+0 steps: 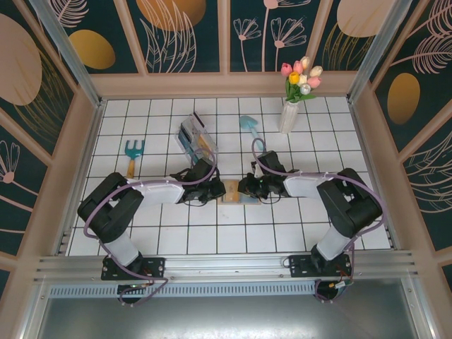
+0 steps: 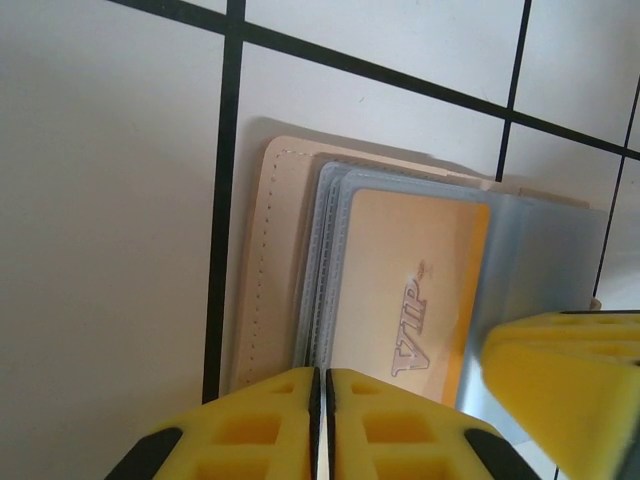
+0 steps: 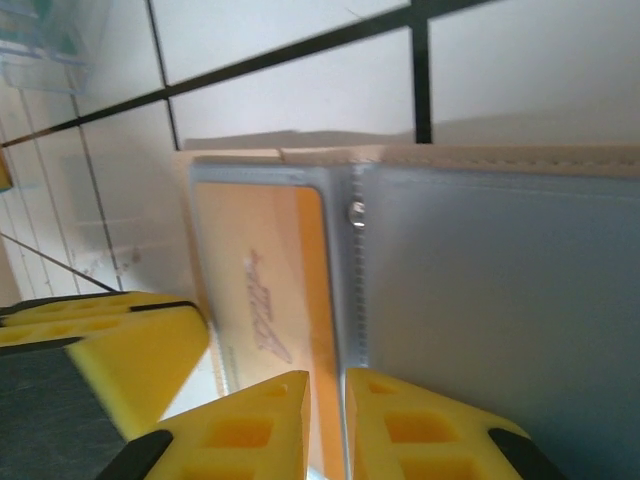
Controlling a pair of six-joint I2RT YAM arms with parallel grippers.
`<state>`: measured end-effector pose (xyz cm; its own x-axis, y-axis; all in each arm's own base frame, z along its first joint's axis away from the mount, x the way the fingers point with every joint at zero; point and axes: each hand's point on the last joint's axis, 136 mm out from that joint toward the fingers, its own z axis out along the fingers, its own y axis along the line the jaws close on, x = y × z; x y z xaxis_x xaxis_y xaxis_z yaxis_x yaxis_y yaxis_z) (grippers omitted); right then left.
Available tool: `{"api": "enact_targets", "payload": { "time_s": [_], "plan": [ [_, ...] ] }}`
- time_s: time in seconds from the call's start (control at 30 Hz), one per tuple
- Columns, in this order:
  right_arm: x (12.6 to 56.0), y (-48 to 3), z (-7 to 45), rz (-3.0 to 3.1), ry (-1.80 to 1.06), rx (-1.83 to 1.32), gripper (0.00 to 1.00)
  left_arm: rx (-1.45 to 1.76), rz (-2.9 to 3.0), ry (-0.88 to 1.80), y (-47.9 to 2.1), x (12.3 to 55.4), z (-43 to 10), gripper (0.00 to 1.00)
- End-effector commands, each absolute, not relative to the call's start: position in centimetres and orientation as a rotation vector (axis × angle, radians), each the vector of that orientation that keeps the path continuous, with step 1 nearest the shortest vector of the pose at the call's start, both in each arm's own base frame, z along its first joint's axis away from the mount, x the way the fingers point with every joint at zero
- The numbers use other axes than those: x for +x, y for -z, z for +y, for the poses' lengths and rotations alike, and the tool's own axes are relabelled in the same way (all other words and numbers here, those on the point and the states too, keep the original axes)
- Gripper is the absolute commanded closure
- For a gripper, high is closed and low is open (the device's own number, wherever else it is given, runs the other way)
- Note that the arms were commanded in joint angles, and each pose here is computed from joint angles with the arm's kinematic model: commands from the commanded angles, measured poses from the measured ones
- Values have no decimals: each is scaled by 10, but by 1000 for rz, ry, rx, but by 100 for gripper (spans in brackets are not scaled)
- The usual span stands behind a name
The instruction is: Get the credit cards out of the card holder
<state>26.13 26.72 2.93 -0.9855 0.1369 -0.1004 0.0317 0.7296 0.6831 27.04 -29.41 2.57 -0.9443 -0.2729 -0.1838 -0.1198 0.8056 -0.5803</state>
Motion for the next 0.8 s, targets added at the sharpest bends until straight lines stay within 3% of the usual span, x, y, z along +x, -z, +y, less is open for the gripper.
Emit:
{"api": "enact_targets", "payload": {
  "time_s": [0.0,0.77],
  "plan": [
    [251,-21,268,2829,-1088,107,81,-301,2732,862,-27,273,-297,87],
    [247,-14,276,2865,-1109,21,80,-355,2810,772,3,255,-279,89]
  ]
}}
